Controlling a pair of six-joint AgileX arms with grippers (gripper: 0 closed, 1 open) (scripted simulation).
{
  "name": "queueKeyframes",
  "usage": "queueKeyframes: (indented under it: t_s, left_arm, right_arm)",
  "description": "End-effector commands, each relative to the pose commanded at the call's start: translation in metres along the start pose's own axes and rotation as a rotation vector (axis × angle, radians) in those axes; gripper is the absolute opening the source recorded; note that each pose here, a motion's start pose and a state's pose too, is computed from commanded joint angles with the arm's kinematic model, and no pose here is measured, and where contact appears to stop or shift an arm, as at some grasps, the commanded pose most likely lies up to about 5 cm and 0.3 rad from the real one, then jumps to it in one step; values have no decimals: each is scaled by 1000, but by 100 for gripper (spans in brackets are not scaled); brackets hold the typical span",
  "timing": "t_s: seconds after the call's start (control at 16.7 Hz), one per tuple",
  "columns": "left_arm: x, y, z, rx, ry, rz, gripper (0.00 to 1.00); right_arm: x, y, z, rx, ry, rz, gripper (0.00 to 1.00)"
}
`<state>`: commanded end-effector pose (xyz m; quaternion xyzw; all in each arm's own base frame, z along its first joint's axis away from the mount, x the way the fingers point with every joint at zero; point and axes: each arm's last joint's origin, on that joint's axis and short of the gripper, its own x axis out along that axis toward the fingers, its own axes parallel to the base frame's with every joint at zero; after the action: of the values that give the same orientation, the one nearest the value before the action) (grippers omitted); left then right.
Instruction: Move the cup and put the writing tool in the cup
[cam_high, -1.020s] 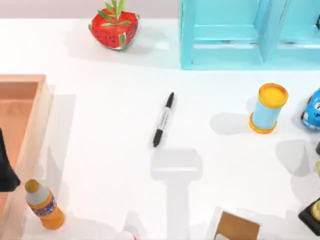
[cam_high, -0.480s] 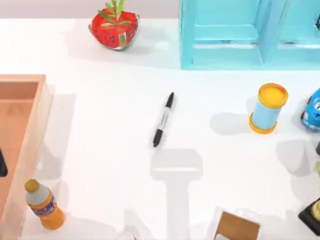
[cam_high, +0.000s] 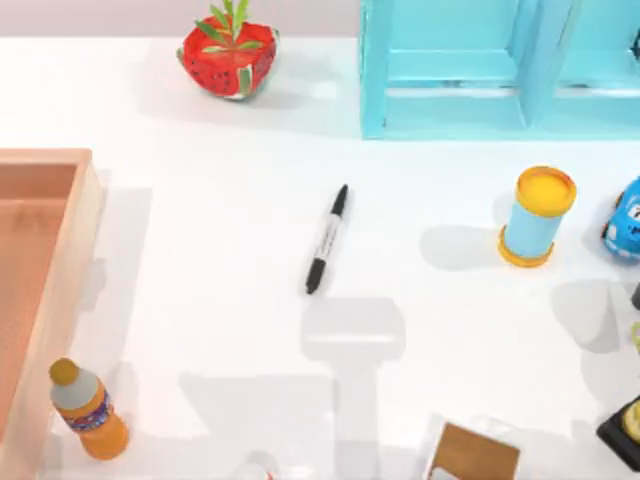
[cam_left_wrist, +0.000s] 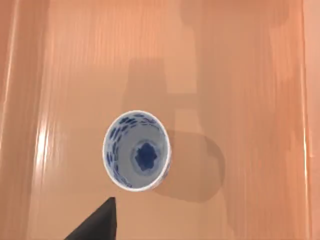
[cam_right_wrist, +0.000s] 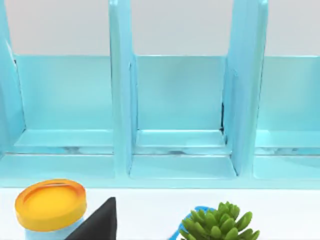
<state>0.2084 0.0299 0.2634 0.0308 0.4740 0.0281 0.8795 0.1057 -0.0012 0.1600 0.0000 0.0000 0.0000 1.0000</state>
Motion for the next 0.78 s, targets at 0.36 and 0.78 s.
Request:
queueKeyframes:
  t_s: [0.36,0.78]
  left_arm:
    - [48,27,63,11,414,-51,100]
    - [79,43,86,12,588,-87,100]
  right_arm:
    - [0,0,0,0,0,0,100]
    - [0,0,0,0,0,0,100]
